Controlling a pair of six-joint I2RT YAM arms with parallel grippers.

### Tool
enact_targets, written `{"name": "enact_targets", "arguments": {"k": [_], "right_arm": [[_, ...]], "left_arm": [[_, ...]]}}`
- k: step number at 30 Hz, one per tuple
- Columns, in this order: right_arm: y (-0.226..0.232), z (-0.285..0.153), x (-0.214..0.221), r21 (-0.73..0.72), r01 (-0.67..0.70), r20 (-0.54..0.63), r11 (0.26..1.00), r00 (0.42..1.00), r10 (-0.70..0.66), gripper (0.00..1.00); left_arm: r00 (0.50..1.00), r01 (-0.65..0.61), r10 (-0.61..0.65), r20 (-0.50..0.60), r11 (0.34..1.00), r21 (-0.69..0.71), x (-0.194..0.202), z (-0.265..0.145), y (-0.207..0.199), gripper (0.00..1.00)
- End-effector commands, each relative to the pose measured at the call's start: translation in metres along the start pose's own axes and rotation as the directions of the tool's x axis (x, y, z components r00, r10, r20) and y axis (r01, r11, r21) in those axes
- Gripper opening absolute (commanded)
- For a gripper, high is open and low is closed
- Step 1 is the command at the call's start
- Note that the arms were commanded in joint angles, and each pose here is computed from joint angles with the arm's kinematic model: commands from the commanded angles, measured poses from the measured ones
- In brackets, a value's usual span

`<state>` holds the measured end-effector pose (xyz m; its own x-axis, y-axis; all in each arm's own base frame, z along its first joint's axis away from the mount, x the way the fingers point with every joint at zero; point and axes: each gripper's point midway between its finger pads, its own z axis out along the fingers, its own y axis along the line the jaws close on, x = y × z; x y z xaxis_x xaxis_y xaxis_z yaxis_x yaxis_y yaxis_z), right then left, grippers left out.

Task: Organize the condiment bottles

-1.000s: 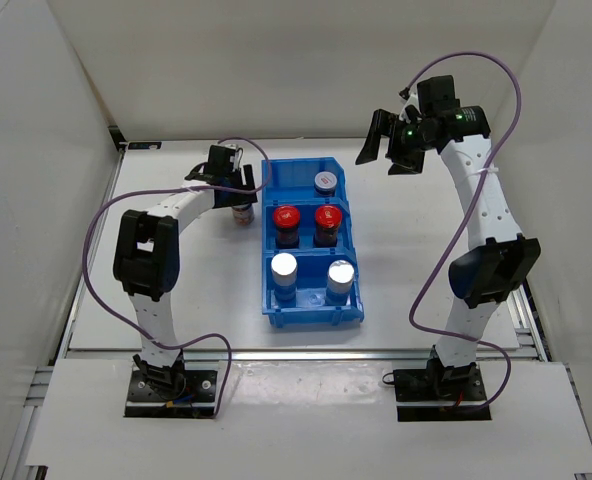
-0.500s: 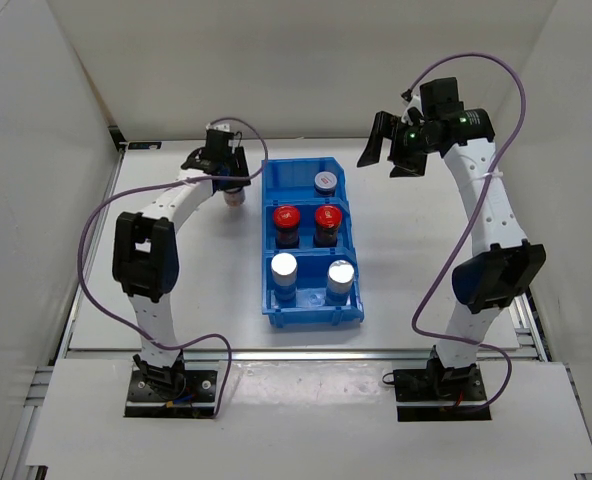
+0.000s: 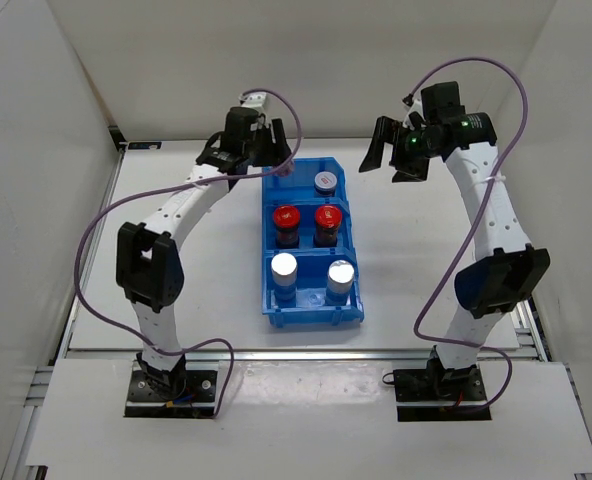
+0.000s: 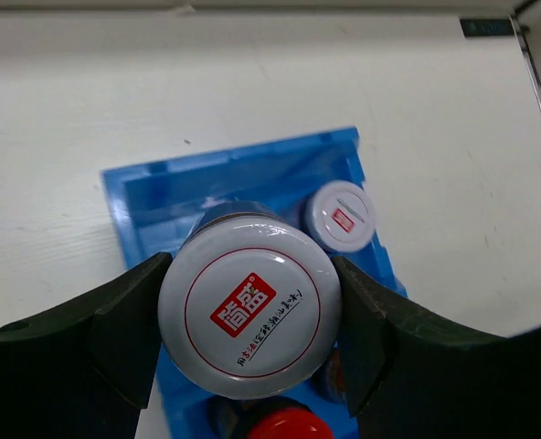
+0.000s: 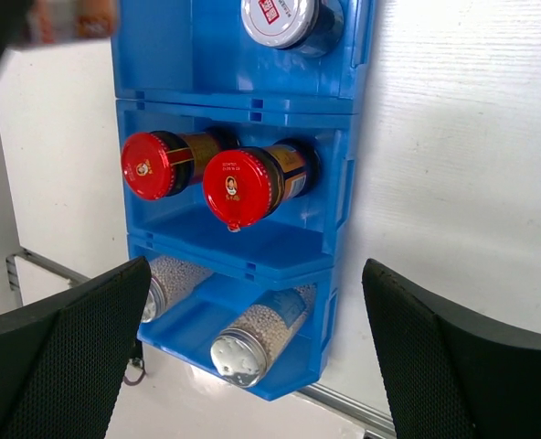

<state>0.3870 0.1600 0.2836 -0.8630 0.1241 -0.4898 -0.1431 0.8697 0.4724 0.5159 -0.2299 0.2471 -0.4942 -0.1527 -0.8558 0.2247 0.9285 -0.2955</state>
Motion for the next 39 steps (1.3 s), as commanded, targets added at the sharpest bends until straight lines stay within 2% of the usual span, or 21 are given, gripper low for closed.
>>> {"name": "enact_targets", "arguments": {"k": [1, 6, 9, 13, 16, 19, 20, 23, 25, 30, 36, 39], "right_arm": [[0.000, -0.025, -0.006, 0.019, 0.039, 0.069, 0.999, 0.997, -0.040, 1.00], [-0.005, -0.034, -0.005, 0.028, 0.025, 0.081, 0.999, 0.996, -0.028, 1.00], [-0.008, -0.039, -0.005, 0.034, 0.027, 0.084, 0.999, 0.996, -0.030, 1.00], [-0.011, -0.046, -0.004, 0.048, 0.028, 0.090, 0.998, 0.995, -0.033, 1.00], [-0.013, -0.048, -0.002, 0.062, 0.023, 0.082, 0.998, 0.996, -0.028, 1.00], [-0.014, -0.051, -0.002, 0.072, 0.022, 0.083, 0.997, 0.996, -0.028, 1.00], [-0.014, -0.054, -0.003, 0.080, 0.024, 0.094, 0.996, 0.995, -0.031, 1.00], [-0.019, -0.055, -0.004, 0.095, 0.016, 0.101, 0.995, 0.995, -0.025, 1.00], [-0.020, -0.055, -0.005, 0.103, 0.004, 0.105, 0.995, 0.994, -0.015, 1.00], [-0.021, -0.056, -0.006, 0.096, -0.011, 0.107, 0.995, 0.994, 0.000, 1.00], [-0.022, -0.055, -0.004, 0.082, -0.020, 0.098, 0.996, 0.995, 0.012, 1.00], [-0.020, -0.062, -0.005, 0.086, -0.026, 0.118, 0.996, 0.993, 0.015, 1.00]], "left_arm": [[0.998, 0.022, -0.028, 0.048, 0.992, 0.122, -0.017, -0.001, -0.030, 0.11], [0.999, 0.028, -0.025, -0.024, 0.991, 0.128, 0.014, 0.026, -0.025, 0.11], [0.999, 0.040, -0.035, -0.037, 0.992, 0.123, 0.020, 0.042, -0.024, 0.11], [0.995, 0.045, -0.035, -0.096, 0.994, 0.099, 0.045, 0.065, -0.016, 0.17], [0.992, 0.037, -0.027, -0.121, 0.996, 0.080, 0.055, 0.068, -0.010, 0.22], [0.988, 0.029, -0.019, -0.152, 0.997, 0.069, 0.070, 0.072, -0.004, 0.41], [0.988, 0.029, -0.018, -0.152, 0.997, 0.069, 0.070, 0.072, -0.004, 0.52], [0.988, 0.031, -0.018, -0.156, 0.996, 0.079, 0.071, 0.072, -0.006, 0.64], [0.989, 0.030, -0.018, -0.144, 0.996, 0.083, 0.062, 0.065, -0.009, 0.80], [0.994, 0.029, -0.017, -0.111, 0.994, 0.107, 0.044, 0.050, -0.017, 1.00], [0.999, 0.022, -0.018, -0.049, 0.995, 0.099, 0.017, 0.030, -0.020, 1.00], [1.000, 0.006, -0.008, 0.028, 0.997, 0.079, -0.016, 0.009, -0.023, 1.00]]}}
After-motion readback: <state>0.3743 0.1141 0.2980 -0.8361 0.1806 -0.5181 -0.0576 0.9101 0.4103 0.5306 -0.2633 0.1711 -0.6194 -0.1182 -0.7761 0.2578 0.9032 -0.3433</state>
